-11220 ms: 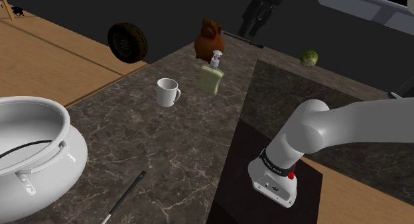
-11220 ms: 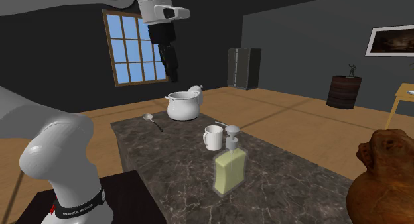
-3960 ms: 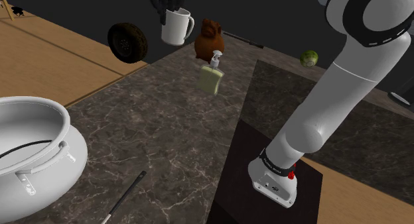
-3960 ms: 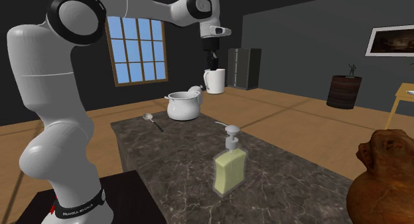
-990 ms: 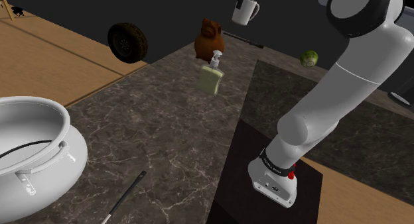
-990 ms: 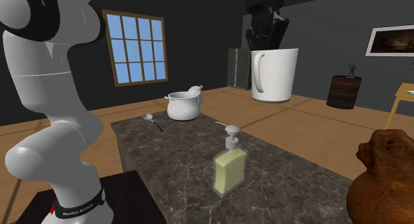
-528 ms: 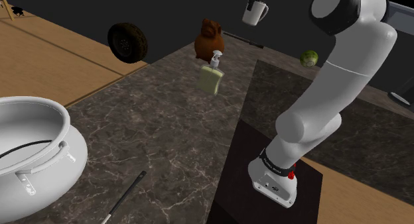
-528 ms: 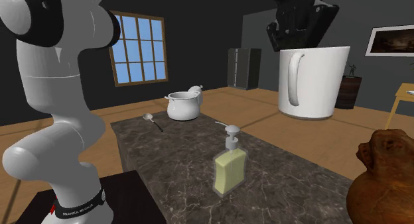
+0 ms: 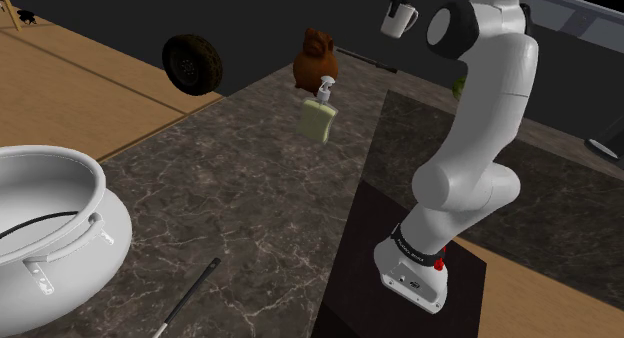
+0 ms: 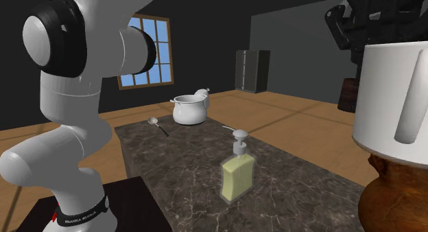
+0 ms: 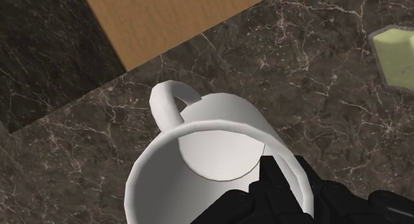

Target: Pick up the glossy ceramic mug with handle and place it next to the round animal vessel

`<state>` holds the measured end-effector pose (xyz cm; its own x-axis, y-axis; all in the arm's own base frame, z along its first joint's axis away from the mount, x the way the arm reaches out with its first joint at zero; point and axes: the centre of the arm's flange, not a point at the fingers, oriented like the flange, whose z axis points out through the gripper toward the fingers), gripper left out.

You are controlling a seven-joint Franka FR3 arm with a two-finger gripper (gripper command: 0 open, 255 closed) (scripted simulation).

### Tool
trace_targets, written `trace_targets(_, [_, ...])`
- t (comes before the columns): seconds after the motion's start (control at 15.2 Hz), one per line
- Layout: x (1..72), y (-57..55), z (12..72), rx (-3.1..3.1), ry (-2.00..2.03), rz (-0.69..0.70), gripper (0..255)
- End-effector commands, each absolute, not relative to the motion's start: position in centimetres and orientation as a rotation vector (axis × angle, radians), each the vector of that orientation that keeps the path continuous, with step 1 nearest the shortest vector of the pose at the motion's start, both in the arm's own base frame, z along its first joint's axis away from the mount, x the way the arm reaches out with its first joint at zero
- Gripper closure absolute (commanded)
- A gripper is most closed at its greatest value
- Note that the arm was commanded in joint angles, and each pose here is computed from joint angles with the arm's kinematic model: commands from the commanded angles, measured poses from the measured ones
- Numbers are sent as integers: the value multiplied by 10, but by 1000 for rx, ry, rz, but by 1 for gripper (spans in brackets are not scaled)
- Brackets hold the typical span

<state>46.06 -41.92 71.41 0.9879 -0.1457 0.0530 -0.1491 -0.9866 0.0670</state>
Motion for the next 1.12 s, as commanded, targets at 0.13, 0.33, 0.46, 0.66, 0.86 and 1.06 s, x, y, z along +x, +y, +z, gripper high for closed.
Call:
trace_targets(0.13, [459, -431, 697, 3061, -223, 72, 255])
trace_targets(0.33, [459, -431, 681, 3061, -223, 72, 255])
trace_targets(0.46, [459, -431, 671, 3061, -223, 72, 255])
trace_targets(0.66, [459, -431, 655, 3061, -223, 72, 255])
trace_targets(0.86, [459, -431, 639, 3061, -223, 72, 255])
trace_targets(1.06, [459, -431, 623, 3061, -223, 72, 255])
